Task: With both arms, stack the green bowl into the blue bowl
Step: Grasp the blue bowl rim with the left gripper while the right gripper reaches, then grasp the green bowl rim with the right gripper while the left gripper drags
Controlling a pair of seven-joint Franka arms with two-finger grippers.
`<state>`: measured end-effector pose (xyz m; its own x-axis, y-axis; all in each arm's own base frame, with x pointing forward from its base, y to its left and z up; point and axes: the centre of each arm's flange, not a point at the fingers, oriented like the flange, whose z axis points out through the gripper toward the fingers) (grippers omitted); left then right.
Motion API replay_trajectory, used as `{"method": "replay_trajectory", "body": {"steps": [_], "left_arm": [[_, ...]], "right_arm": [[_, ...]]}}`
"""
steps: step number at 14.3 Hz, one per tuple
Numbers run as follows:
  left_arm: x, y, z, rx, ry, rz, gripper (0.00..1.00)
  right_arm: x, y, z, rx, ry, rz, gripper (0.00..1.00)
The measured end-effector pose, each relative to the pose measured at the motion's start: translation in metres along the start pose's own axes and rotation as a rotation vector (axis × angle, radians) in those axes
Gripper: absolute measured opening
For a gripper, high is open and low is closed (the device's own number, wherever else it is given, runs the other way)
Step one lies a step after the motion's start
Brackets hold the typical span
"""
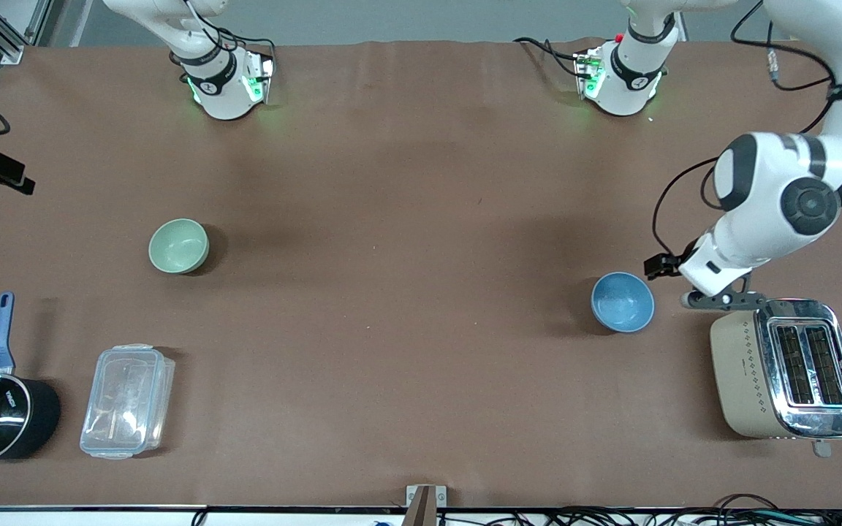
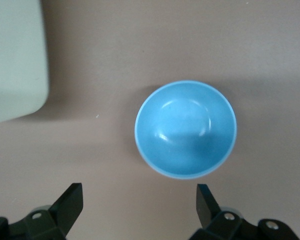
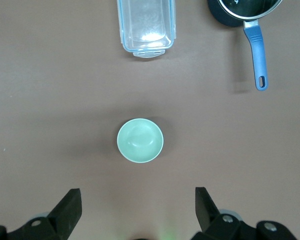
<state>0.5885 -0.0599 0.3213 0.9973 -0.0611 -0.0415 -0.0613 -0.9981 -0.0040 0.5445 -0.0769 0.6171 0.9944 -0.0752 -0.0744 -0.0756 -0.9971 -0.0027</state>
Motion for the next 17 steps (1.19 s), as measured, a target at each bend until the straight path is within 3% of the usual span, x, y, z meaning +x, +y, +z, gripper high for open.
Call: {"method": "replay_trajectory", "body": {"steps": [3,6,7,9,11,13,15,17], "left_arm": [[0.0,-0.001,0.053,-0.011,0.023,-0.003,0.96],[0.0,-0.011,0.086,-0.017,0.018,-0.021,0.67],[0.0,-0.017,0.094,-0.019,0.019,-0.032,0.67],[0.001,-0.027,0.108,-0.022,0.016,-0.046,0.49],[0.003,-0.026,0.113,-0.025,0.016,-0.046,0.26],[0.007,-0.022,0.108,-0.03,0.025,-0.042,0.08],[0.013,-0.019,0.097,-0.032,0.045,-0.038,0.06],[0.018,-0.018,0.09,-0.032,0.044,-0.043,0.06]], "right_arm": [[0.011,0.021,0.046,0.003,-0.002,-0.004,1.0],[0.019,0.032,0.118,0.029,-0.004,-0.013,1.0],[0.02,0.034,0.144,0.036,0.004,-0.021,1.0],[0.018,0.036,0.194,0.049,0.003,-0.018,1.0],[0.014,0.038,0.233,0.088,-0.029,-0.012,1.0],[0.013,0.049,0.263,0.111,-0.076,-0.04,1.0],[0.009,0.074,0.303,0.165,-0.13,-0.064,0.98],[0.001,0.098,0.348,0.28,-0.162,-0.065,0.98]]}}
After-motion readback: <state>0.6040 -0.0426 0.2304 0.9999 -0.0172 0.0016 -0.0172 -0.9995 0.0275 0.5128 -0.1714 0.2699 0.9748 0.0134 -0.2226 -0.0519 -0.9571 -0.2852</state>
